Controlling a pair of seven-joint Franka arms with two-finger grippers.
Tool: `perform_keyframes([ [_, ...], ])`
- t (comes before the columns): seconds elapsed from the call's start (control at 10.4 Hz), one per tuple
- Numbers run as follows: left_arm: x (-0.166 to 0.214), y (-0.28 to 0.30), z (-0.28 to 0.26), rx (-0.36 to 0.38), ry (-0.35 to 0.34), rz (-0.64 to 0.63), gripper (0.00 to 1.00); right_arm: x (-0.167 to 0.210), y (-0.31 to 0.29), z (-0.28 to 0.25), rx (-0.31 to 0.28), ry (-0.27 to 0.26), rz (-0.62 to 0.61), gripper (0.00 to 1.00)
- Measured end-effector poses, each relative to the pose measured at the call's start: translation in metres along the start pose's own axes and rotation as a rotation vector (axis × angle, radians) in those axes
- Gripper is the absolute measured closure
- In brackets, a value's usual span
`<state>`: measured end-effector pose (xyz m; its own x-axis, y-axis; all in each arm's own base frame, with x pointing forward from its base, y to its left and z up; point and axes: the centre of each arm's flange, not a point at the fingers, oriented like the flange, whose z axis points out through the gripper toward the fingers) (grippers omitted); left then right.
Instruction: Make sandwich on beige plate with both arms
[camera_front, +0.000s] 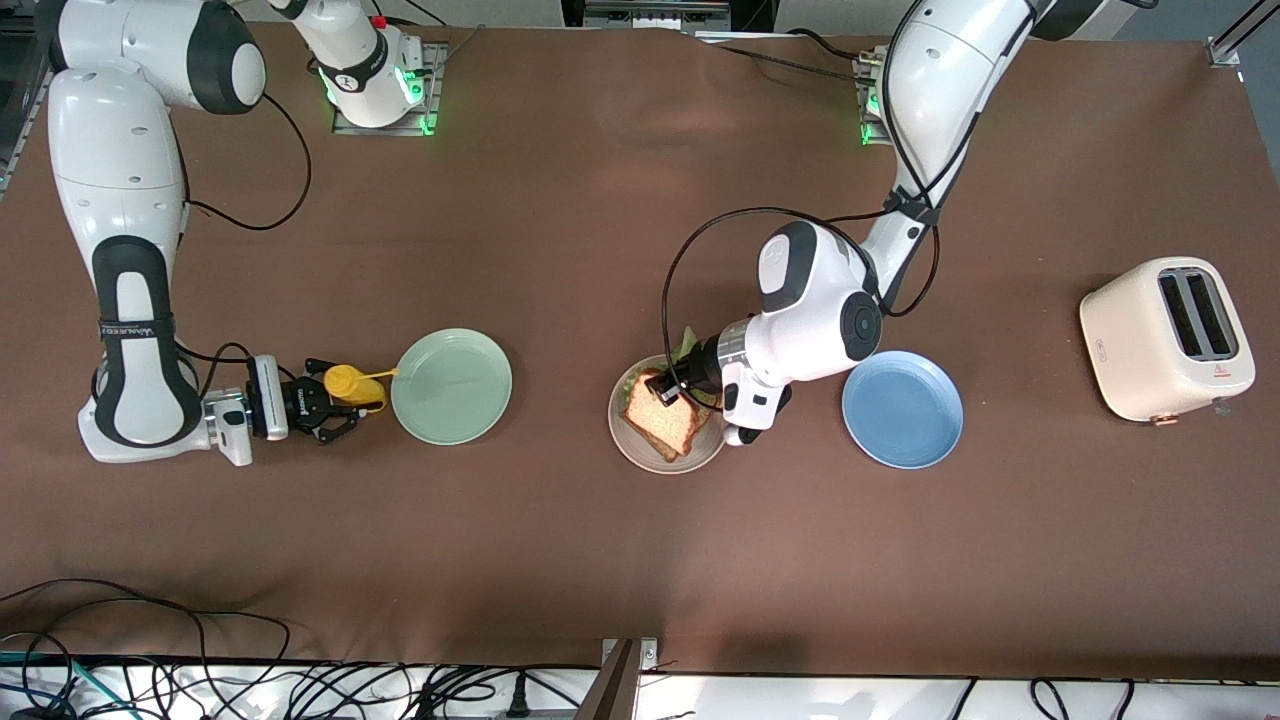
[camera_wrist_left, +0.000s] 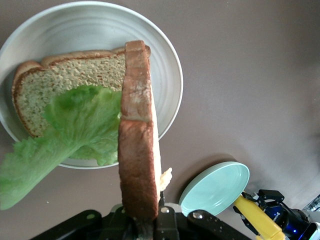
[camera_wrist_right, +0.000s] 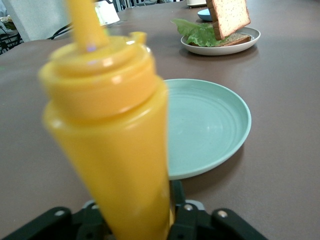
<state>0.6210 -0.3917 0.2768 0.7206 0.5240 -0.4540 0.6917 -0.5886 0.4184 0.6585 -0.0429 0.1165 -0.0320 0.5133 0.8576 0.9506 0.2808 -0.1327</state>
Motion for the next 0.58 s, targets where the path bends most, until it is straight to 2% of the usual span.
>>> perform_keyframes([
  [0.29, 0.002, -0.001, 0.002, 0.002, 0.000, -0.002, 0.91, -0.009, -0.006, -0.011, -0.016, 0.007, 0.006, 0.04],
  [0.39, 0.003, -0.001, 0.002, 0.002, 0.001, -0.003, 0.91, -0.011, -0.008, -0.018, -0.023, -0.005, 0.008, 0.00],
  [0.58, 0.006, -0.004, 0.005, 0.011, -0.002, -0.008, 0.91, -0.013, -0.012, -0.041, -0.030, -0.059, 0.012, 0.00],
])
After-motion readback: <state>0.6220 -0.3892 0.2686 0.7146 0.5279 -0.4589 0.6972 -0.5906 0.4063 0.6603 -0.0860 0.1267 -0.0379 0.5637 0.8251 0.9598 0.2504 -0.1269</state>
